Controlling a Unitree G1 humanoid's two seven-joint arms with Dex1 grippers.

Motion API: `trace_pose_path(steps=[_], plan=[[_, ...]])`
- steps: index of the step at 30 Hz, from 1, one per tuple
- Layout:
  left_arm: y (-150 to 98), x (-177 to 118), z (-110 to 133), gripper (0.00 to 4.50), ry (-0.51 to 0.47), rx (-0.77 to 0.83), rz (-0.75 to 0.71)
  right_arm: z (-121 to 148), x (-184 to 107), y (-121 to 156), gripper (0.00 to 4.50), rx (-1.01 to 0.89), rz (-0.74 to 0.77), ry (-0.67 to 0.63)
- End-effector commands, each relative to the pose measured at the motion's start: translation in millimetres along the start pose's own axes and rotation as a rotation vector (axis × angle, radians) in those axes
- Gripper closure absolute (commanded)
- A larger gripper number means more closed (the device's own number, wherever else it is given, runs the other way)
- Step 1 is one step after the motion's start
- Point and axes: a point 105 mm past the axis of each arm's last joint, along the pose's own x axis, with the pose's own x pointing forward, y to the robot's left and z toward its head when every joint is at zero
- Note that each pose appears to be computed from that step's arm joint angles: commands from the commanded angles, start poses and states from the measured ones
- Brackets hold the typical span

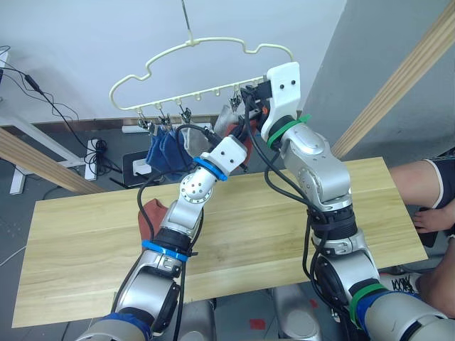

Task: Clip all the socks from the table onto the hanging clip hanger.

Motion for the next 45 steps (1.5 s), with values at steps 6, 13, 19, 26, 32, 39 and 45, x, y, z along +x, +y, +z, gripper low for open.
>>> trace_pose_path(steps=[6,13,19,26,32,39,45], plan=[[1.3,6.8,15.2,4.50,-0.050,-0.012,0.020,19.7,-7.6,2.0,2.29,0.085,0.004,-0.058],[-5.1,3.3,10.4,3.49,-0.015,-0.100,-0.027,19.5,-24.4,9.2,1.33,0.088,0.066,-0.039],[-0.5,-6.8,8.1,2.64,0.026,-0.204,-0.060,16.8,-50.4,7.3,1.33,0.026,0.106,-0.025],[5.0,-36.7,29.0,2.64,0.020,-0.367,-0.265,23.4,-70.3,0.1,1.33,-0.063,0.114,-0.055],[25.9,-64.3,45.4,2.62,0.059,-0.416,-0.389,18.1,-66.6,-18.2,1.52,-0.071,-0.005,-0.050],[38.0,-72.5,66.2,2.61,0.065,-0.441,-0.473,12.7,-57.6,-26.2,2.61,-0.063,-0.068,-0.042],[53.9,-69.6,86.8,2.61,0.035,-0.496,-0.497,10.6,-45.7,-35.0,2.61,-0.059,-0.133,-0.035]])
